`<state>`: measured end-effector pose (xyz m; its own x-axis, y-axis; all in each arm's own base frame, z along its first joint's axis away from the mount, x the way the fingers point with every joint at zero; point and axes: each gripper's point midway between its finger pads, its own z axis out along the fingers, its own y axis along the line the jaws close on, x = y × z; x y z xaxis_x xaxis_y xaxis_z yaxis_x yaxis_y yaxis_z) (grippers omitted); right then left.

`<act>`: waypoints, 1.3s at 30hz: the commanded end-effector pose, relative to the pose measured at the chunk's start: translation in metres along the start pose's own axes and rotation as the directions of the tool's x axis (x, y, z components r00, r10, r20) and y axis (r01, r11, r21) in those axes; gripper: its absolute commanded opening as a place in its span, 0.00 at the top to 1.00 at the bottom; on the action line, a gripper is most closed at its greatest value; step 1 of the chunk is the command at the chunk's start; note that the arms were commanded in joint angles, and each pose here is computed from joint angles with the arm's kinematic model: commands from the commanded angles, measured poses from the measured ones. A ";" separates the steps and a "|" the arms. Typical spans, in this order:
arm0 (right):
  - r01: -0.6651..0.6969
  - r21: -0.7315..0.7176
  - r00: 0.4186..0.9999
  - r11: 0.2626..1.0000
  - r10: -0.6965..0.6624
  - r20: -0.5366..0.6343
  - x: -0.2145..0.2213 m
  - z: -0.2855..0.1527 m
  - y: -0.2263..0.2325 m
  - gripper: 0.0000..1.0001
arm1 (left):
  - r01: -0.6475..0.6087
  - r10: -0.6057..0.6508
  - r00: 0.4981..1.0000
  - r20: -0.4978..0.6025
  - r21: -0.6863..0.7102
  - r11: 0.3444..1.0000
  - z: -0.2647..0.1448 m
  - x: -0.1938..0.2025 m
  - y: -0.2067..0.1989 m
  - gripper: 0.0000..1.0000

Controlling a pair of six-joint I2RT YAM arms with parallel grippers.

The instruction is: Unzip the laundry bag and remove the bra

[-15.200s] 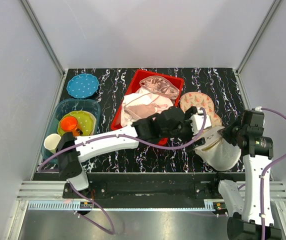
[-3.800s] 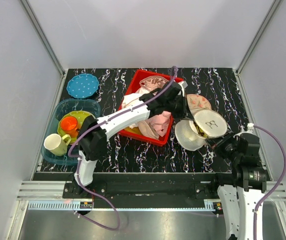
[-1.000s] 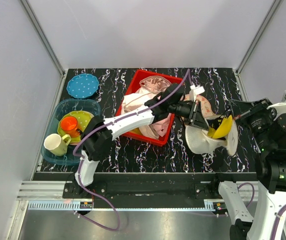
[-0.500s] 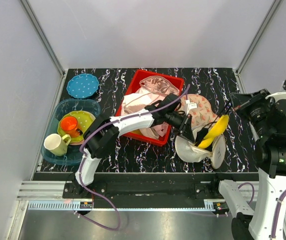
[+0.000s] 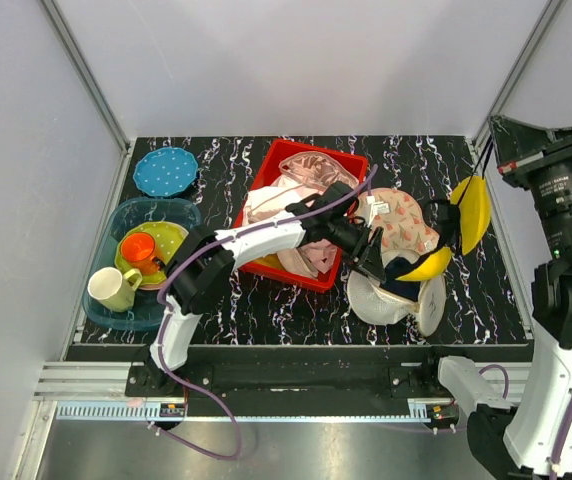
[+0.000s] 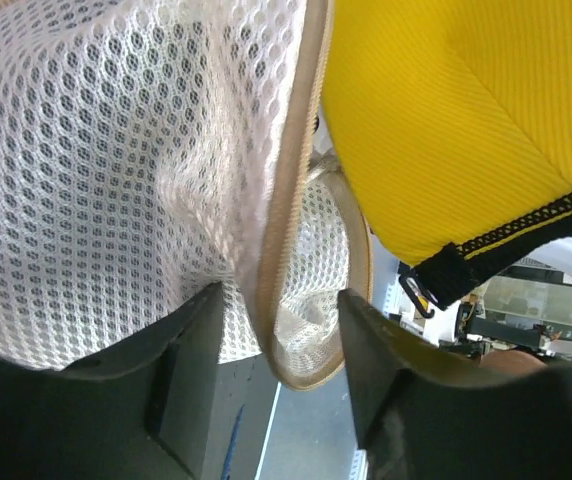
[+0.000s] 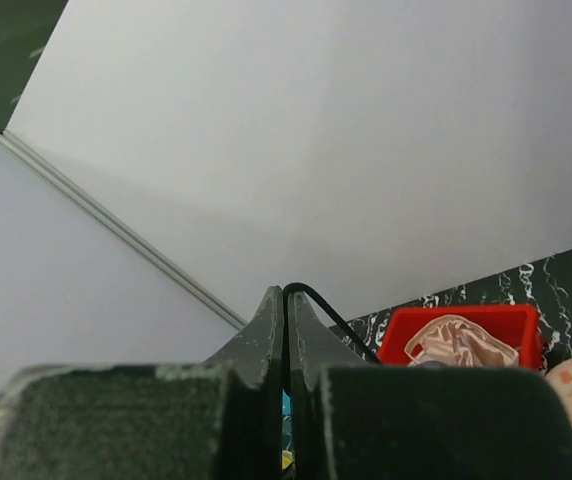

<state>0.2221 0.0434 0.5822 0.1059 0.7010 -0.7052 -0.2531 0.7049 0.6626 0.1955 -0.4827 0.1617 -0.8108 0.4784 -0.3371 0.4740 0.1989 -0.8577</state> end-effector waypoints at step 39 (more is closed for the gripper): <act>-0.172 -0.265 0.953 0.949 0.092 -0.289 0.049 0.098 0.036 1.00 | -0.590 0.692 0.411 0.594 -0.405 0.698 -0.222 -0.143 -0.220 0.01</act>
<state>0.3227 0.1075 0.5876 -0.2134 0.7068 -0.6744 -0.4636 0.5344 0.7068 0.2745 -0.3923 0.4375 -0.3937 -0.0527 -0.9177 0.8996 0.1834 -0.3964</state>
